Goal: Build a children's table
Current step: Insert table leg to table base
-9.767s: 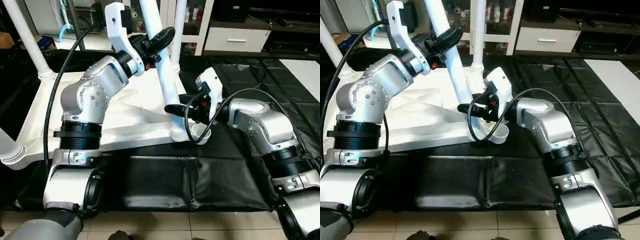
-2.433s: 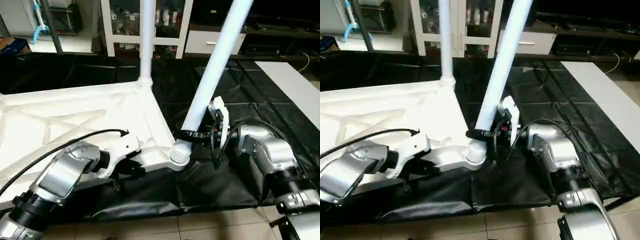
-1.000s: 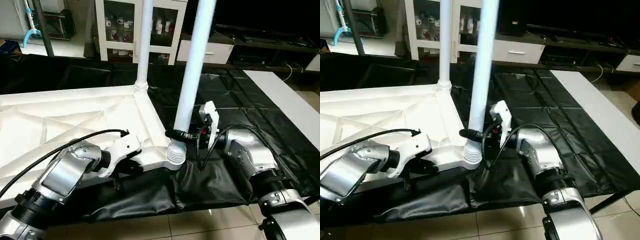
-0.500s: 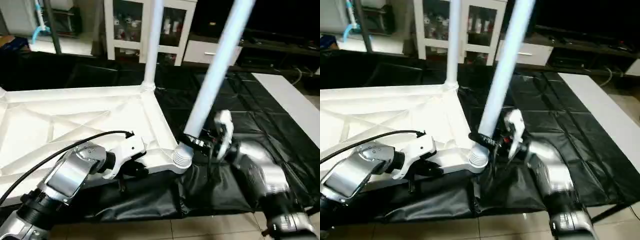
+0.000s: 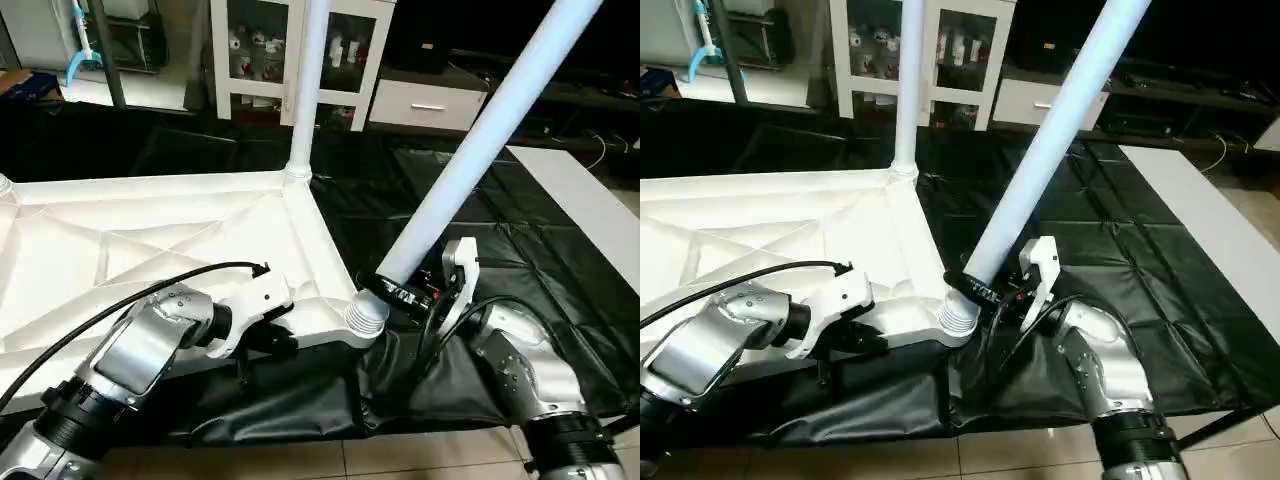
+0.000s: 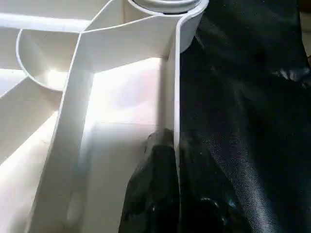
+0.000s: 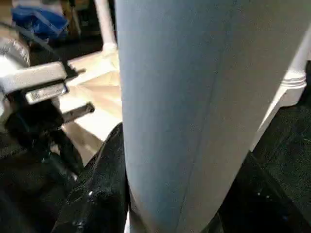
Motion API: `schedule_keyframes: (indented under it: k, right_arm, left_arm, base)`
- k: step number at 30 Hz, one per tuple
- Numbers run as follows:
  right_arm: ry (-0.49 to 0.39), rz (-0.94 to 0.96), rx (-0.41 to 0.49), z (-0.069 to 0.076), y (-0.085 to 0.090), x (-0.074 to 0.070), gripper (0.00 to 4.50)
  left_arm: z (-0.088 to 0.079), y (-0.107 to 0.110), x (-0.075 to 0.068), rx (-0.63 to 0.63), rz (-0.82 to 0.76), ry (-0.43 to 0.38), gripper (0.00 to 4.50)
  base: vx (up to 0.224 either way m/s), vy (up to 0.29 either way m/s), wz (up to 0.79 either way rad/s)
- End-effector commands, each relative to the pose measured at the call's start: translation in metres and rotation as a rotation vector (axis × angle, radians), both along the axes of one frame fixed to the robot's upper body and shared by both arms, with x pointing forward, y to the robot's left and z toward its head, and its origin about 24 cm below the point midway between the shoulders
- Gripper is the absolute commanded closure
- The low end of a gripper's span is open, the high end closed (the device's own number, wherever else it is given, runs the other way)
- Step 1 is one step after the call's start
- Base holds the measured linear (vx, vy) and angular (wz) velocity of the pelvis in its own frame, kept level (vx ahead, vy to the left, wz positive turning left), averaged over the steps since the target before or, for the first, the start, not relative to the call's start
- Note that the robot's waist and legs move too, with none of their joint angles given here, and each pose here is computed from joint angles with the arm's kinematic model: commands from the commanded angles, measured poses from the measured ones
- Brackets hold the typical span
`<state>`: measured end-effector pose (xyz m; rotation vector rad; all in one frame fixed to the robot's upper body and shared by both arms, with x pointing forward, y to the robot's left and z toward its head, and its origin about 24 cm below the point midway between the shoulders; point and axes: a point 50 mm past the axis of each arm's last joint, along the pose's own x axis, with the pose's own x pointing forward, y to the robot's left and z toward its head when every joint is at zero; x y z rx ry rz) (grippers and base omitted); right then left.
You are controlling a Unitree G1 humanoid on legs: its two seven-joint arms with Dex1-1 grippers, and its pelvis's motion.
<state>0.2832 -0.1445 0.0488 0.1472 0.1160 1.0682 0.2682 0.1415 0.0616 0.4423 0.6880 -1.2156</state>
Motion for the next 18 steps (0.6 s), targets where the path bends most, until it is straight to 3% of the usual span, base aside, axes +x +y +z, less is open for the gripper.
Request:
schedule_keyframes:
  k: [1, 10, 16, 18]
  right_arm:
    - [0.209, 0.084, -0.191, -0.043, 0.002, -0.020, 2.68]
    - [0.258, 0.191, -0.216, -0.036, 0.010, -0.018, 2.68]
    - [0.206, 0.084, -0.192, -0.030, 0.015, 0.002, 2.68]
    - [0.198, 0.045, -0.181, -0.032, 0.014, 0.001, 2.68]
  left_arm:
    - [0.006, -0.012, -0.001, -0.044, -0.064, 0.000, 4.50]
    - [0.006, -0.012, -0.001, -0.043, -0.068, 0.001, 4.50]
    - [0.006, -0.013, -0.001, -0.044, -0.067, -0.004, 4.50]
    - [0.006, -0.014, -0.001, -0.045, -0.064, -0.009, 4.50]
  base:
    - [0.000, 0.000, 0.00]
    - [0.000, 0.000, 0.00]
    - [0.000, 0.000, 0.00]
    - [0.000, 0.000, 0.00]
